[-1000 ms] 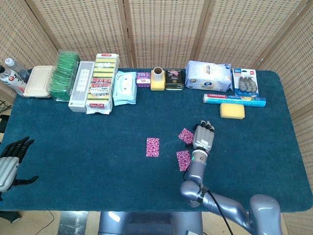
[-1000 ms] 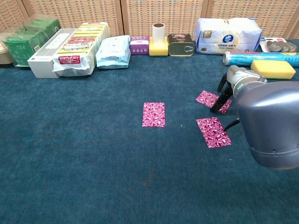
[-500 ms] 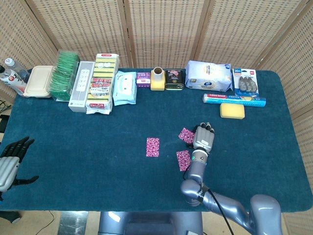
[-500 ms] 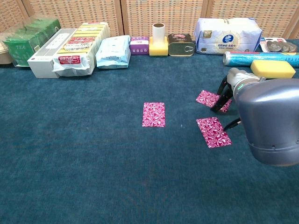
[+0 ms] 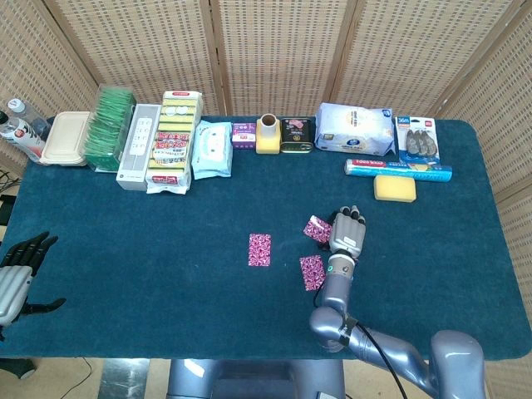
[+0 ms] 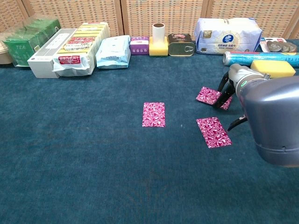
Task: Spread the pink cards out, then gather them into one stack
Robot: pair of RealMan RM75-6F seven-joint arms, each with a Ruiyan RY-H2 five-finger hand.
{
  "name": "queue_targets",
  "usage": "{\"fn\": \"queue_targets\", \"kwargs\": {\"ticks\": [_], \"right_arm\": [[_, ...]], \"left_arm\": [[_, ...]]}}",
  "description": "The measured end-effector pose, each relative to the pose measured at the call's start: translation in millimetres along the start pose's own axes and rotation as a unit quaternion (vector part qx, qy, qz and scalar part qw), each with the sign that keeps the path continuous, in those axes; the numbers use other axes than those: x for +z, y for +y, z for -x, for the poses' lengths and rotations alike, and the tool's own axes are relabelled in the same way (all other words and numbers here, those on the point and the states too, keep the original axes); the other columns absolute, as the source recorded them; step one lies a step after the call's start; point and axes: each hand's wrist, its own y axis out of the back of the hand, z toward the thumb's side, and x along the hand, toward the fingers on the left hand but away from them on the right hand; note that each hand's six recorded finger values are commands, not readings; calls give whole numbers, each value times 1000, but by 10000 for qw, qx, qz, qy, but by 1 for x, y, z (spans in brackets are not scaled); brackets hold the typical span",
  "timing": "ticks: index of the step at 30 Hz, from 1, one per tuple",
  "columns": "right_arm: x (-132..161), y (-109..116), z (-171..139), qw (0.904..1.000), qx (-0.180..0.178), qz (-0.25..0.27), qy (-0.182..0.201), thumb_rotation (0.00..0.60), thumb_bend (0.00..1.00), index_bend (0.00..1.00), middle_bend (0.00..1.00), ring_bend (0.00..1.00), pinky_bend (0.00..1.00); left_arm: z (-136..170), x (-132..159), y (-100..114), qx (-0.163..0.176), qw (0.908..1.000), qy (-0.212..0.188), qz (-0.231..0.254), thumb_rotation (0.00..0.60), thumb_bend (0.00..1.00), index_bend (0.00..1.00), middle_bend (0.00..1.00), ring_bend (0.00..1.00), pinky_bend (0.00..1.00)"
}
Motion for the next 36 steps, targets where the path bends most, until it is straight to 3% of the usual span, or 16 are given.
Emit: {"fn": "queue_targets", "kwargs": {"ticks": [13,20,28,36], "right_arm": [[-3,2,-25,9999,139,59,68,600,266,405,186,59,120],[-7,-7,-50,9975,562,-128,414,600,266,409,189,60,120],[-8,-7,-77,9930,720,-388,852,600,267,409,190,60,120],[-9,-5,-94,9791,1057,-860,1512,600,268,409,188,59,120]], "left_arm": [[4,1,3,-39,9998,-166,103,600,33,0,0,0,35],[7,-1,4,-36,9996,-248,130,600,33,0,0,0,35],[6,1,1,-82,9996,-250,63,600,33,0,0,0,35],[4,3,-1,-105,9997,-221,24,600,33,0,0,0,35]]}}
